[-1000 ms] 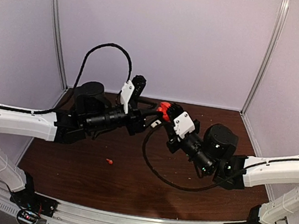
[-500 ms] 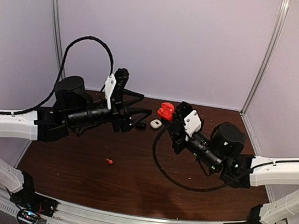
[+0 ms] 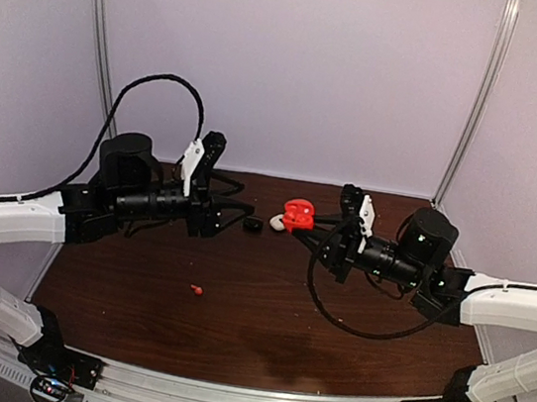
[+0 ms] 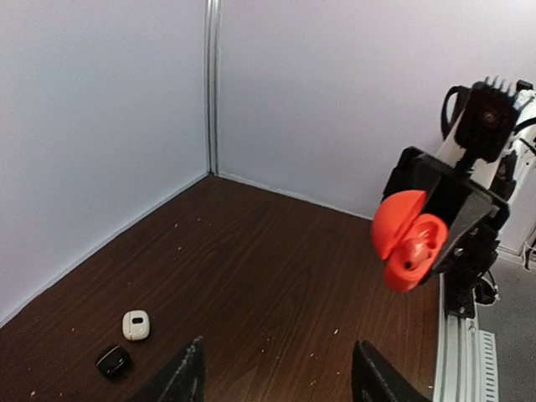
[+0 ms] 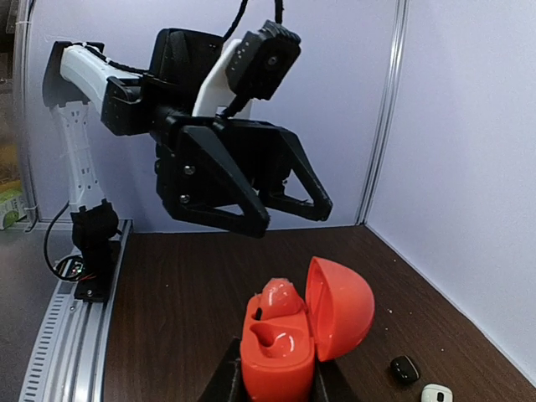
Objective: Insert the wireless bluetooth earbuds into the charging case
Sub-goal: Insert the left earbud into the left side groove of the charging case, then adjust the right earbud at the center of the board.
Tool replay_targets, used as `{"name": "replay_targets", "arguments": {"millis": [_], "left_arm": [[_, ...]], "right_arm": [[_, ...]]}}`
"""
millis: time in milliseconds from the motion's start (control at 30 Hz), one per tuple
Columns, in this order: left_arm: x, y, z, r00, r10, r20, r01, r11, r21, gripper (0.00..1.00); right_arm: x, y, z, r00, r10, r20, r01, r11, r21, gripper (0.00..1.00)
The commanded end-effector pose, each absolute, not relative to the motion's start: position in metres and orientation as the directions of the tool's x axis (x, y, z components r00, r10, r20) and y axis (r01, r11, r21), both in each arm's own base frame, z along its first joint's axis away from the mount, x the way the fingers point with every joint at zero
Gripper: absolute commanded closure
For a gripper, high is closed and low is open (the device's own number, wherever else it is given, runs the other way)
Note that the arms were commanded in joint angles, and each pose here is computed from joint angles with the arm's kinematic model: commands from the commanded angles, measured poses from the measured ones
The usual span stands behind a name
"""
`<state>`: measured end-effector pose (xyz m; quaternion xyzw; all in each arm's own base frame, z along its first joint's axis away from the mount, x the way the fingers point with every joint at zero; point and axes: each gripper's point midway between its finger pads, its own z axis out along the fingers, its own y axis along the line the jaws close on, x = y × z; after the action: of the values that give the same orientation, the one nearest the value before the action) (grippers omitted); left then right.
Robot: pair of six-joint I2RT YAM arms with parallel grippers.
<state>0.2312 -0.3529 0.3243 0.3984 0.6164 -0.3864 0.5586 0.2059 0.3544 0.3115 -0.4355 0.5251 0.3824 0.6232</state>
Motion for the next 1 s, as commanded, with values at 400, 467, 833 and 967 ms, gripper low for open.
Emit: {"name": "replay_targets", "arguments": {"millis": [400,467,833,967], "left_arm": [[0.238,-0.274,0.134,-0.709,0.242,-0.662,0.587,0.723,-0.365,0.43],[0.234,-0.275,0.118,-0.715,0.332,-0.615,0.615,0.717,-0.329,0.43],[0.250,-0.261,0.073,-0.647,0.680,-0.343,0.740,0.670,-0.068,0.41],[0.246,-0.251,0.056,-0.608,0.753,-0.252,0.782,0.622,-0.028,0.38]], "right_arm": [[0.202,0.344,0.281,0.019,-0.049,-0.999,-0.965,0.261,-0.031,1.00],[0.202,0.344,0.279,0.017,-0.051,-0.999,-0.966,0.258,-0.030,1.00],[0.202,0.336,0.282,0.009,-0.031,-0.999,-0.961,0.275,-0.018,1.00],[0.202,0.334,0.280,0.004,-0.031,-1.000,-0.960,0.279,-0.012,1.00]]}}
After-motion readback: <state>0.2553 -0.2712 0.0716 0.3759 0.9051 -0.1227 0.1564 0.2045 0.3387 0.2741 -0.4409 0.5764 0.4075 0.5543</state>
